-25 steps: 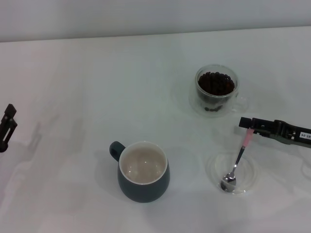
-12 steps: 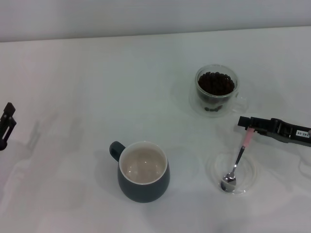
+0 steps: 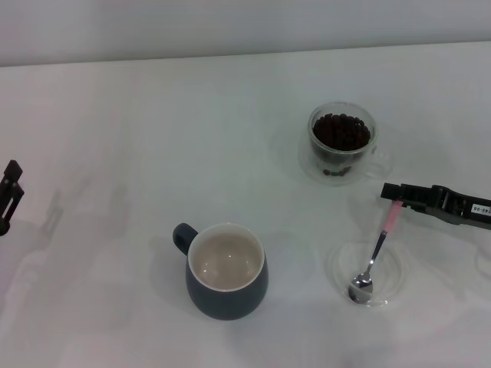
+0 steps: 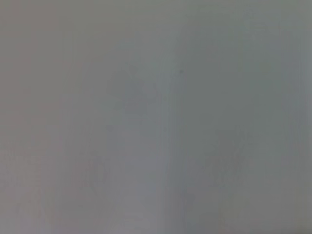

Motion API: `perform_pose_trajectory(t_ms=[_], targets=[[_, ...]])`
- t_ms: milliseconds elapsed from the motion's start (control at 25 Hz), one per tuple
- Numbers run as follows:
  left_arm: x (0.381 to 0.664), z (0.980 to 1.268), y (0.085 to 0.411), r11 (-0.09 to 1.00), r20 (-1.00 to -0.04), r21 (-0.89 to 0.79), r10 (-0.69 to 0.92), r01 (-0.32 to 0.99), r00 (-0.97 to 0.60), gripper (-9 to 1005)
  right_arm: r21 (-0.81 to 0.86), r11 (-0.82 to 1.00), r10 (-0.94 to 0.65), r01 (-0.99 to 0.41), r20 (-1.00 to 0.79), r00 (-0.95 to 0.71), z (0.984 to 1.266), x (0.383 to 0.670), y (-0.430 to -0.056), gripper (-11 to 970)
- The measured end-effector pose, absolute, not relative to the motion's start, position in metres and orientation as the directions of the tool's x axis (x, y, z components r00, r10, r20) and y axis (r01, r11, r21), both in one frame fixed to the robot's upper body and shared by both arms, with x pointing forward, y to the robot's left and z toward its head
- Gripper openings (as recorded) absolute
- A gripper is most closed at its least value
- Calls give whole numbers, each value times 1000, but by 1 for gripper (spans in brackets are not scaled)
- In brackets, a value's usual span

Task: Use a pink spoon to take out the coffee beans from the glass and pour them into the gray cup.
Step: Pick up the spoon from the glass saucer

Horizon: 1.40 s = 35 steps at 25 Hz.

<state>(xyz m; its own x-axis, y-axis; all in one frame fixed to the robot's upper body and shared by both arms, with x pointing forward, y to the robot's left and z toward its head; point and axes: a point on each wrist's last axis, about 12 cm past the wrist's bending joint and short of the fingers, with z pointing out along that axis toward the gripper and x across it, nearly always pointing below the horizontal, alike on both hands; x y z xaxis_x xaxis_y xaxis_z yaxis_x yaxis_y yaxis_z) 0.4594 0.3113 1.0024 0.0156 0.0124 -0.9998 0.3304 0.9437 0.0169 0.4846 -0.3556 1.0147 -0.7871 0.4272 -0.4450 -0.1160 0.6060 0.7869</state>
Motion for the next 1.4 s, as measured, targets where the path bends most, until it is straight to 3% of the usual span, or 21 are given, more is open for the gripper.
perform_pose_trajectory(t_ms=[1400], targets=[[460,1001,314,951,-1000,18,18,310,4,627,784,609,415,-120,-445,-794,1015,484,-356,306]])
